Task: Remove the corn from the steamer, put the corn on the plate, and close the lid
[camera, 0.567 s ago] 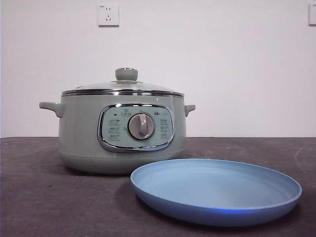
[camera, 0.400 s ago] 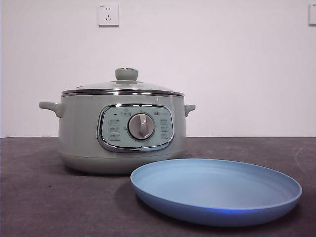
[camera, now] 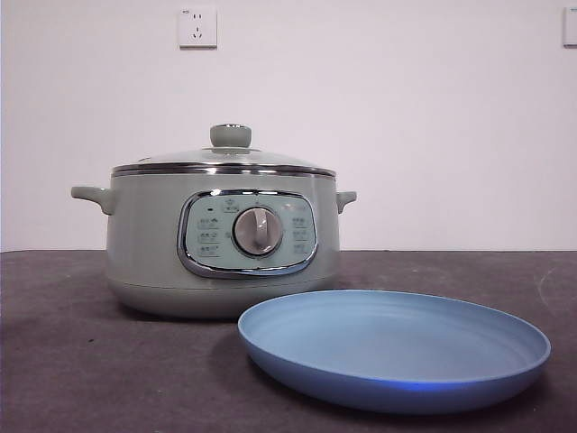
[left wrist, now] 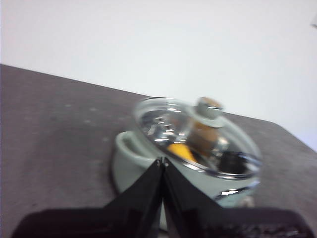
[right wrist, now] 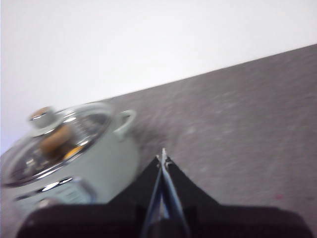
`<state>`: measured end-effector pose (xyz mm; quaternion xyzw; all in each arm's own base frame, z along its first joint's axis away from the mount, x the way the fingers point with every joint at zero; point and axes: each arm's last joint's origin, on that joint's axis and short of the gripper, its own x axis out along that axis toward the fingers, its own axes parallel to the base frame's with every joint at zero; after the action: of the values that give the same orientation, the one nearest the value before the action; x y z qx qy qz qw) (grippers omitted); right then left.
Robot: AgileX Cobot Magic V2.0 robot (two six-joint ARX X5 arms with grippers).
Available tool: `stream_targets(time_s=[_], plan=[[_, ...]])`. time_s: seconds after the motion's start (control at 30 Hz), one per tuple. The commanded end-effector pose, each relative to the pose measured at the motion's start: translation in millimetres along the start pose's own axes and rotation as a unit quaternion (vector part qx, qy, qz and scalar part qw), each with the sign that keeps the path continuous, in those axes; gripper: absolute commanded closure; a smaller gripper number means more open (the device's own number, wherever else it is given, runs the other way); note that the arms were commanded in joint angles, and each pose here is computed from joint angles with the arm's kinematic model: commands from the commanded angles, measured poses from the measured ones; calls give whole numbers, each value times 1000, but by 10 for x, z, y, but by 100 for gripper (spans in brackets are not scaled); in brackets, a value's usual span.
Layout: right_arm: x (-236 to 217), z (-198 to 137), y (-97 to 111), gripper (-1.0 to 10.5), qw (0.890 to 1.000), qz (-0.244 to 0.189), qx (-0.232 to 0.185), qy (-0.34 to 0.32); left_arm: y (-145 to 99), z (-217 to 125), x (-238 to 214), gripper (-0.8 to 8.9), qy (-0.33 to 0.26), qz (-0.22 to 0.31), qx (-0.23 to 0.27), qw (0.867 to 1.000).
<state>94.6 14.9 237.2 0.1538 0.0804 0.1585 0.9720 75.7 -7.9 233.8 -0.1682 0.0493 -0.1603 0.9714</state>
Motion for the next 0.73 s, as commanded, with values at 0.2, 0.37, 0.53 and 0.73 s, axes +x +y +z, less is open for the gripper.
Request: stream_targets(time_s=[0.2, 0.37, 0.53, 0.73], plan=[[86, 579, 237, 958, 984, 109, -49, 131, -157, 343, -1, 820, 62, -50, 12, 997], [148, 901, 346, 958, 966, 149, -89, 190, -245, 557, 42, 820, 100, -97, 14, 990], [197, 1104, 437, 958, 948, 184, -108, 236, -313, 737, 102, 820, 138, -147, 10, 979], [269, 1154, 482, 954, 939, 197, -109, 259, -347, 873, 158, 820, 163, -161, 9, 973]])
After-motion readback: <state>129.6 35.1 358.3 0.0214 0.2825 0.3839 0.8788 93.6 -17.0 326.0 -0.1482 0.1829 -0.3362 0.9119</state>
